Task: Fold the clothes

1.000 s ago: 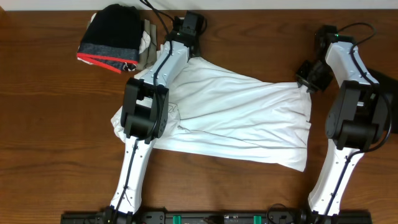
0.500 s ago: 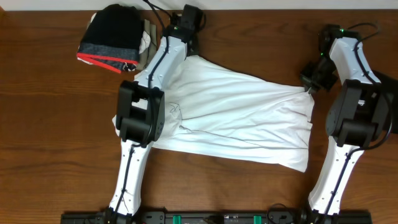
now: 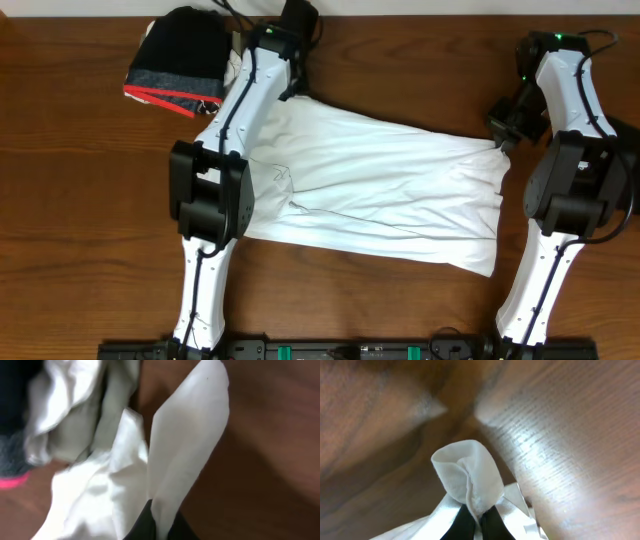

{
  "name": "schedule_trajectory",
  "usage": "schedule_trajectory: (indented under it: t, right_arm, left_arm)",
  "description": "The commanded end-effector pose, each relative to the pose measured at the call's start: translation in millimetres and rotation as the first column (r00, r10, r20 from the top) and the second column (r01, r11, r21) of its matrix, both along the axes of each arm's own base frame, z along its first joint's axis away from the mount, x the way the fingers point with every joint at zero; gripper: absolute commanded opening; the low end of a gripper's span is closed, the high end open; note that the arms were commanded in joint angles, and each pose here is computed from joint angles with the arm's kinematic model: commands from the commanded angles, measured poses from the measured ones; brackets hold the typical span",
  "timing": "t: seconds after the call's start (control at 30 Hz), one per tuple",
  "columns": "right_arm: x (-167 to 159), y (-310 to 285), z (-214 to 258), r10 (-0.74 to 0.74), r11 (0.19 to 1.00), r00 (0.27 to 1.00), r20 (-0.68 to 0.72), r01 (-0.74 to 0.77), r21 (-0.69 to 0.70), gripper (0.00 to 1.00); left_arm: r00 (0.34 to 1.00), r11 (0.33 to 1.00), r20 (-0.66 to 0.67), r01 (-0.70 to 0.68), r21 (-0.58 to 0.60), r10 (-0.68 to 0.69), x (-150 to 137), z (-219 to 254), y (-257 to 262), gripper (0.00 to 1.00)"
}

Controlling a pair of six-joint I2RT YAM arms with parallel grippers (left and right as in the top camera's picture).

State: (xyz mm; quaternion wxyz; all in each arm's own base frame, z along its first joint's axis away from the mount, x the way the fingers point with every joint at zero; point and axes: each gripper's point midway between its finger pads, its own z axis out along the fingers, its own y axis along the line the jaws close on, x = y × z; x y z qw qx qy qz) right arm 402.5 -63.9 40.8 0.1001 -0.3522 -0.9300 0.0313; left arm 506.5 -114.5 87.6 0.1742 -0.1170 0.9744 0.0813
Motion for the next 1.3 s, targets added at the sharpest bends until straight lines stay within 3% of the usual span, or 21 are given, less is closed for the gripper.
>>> schedule_trajectory:
  t: [0.0,0.37,0.83,1.27]
  right_arm:
    - [1.0,-8.6,20.1,0.001,0.999,1.000,0.031,0.000,-0.036,0.01]
    - [-29.4,-16.1,73.0,0.017,0.994,1.000,0.008,-0.016,-0.107,0.02]
    - [-55.2,28.7,68.7,0.160,0.983,0.979,-0.124,-0.170,-0.073,0.01]
    - [-90.2,44.5,93.0,0.187,0.968,0.976,-0.108,-0.202,-0.147,0.02]
  left_arm:
    - [0.997,0.997,0.002,-0.080,0.000,0.080,-3.7,11.7,21.1,0.06]
    - [0.986,0.990,-0.109,-0.130,-0.052,0.123,-22.4,3.1,38.4,0.06]
    - [0.951,0.990,-0.279,-0.140,-0.014,0.130,-64.5,-0.6,45.2,0.06]
    - [0.919,0.989,-0.376,-0.144,-0.036,0.120,-87.5,-2.7,40.4,0.06]
